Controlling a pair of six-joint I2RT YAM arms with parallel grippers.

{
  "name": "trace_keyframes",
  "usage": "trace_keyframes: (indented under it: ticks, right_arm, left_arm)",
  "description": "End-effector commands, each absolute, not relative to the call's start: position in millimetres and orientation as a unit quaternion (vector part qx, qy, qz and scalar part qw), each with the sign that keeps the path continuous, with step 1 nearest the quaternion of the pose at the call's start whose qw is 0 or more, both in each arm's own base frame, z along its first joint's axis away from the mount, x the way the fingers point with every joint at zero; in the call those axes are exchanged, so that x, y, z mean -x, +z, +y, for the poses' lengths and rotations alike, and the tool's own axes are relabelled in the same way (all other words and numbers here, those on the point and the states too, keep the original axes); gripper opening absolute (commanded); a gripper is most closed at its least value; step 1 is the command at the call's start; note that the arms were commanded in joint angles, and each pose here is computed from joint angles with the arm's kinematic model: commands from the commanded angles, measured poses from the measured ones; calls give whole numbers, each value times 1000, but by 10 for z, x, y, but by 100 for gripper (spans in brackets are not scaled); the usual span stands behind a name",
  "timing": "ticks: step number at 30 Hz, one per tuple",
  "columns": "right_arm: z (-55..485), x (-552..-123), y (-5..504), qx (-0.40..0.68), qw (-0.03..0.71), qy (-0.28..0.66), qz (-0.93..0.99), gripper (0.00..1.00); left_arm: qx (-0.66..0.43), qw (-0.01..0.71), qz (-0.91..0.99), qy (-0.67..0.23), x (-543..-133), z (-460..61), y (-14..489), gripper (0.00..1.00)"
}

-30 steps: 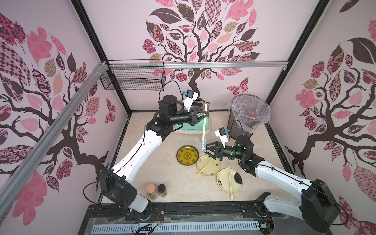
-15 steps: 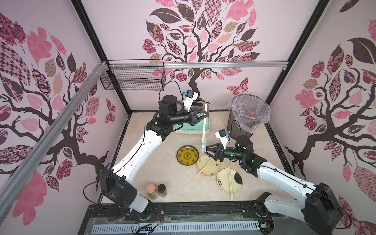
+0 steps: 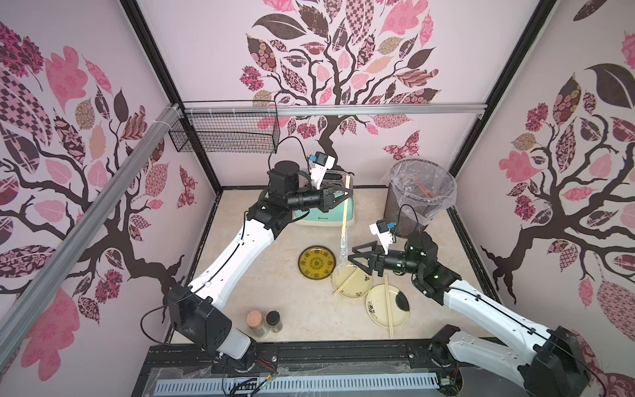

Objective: Remove the packaging of disposable chopsticks
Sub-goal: Remove the packet bag from the disposable chopsticks.

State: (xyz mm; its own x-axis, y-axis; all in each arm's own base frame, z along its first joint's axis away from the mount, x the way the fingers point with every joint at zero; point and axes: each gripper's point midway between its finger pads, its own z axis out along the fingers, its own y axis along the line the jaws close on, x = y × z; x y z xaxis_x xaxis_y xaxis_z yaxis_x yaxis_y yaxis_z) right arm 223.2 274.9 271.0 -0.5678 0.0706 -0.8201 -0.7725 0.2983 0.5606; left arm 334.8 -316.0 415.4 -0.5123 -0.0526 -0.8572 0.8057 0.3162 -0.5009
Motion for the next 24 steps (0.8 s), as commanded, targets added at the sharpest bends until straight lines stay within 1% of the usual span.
trace_keyframes:
  ticks: [1, 3, 5, 7, 11, 16, 19, 21, 24]
  right_arm:
    - [2816, -2168, 2898, 244, 376, 581, 680, 67]
    - [2849, -2203, 2914, 235, 367, 592, 678, 69]
    - [2882, -2265, 2894, 229, 364, 591, 682, 67]
    - [2919, -2320, 2888, 229, 362, 590, 685, 60]
    - [2984, -2352, 2937, 235, 354, 602, 676, 52]
    - [3027, -2378, 2927, 238, 347, 609, 673, 33]
    - [3034, -2387, 2932, 238, 348, 610, 671, 26]
    - [3037, -2393, 2934, 239, 349, 610, 670, 20]
    - [3039, -2402, 2929, 238, 350, 609, 671, 13]
  left_arm:
    - [-276, 423, 692, -515, -3346, -3138, 4200, 0]
    - [-276, 422, 693, -515, -3343, -3140, 4198, 0]
    - [-275, 421, 693, -516, -3348, -3137, 4196, 0]
    - [-274, 419, 694, -518, -3349, -3143, 4176, 0]
    - [-275, 419, 693, -518, -3338, -3143, 4184, 0]
    - [-276, 420, 694, -516, -3341, -3141, 4181, 0]
    - [-276, 418, 695, -516, -3346, -3142, 4172, 0]
    - [-275, 417, 696, -516, -3355, -3146, 4154, 0]
    - [-276, 418, 695, -515, -3359, -3148, 4155, 0]
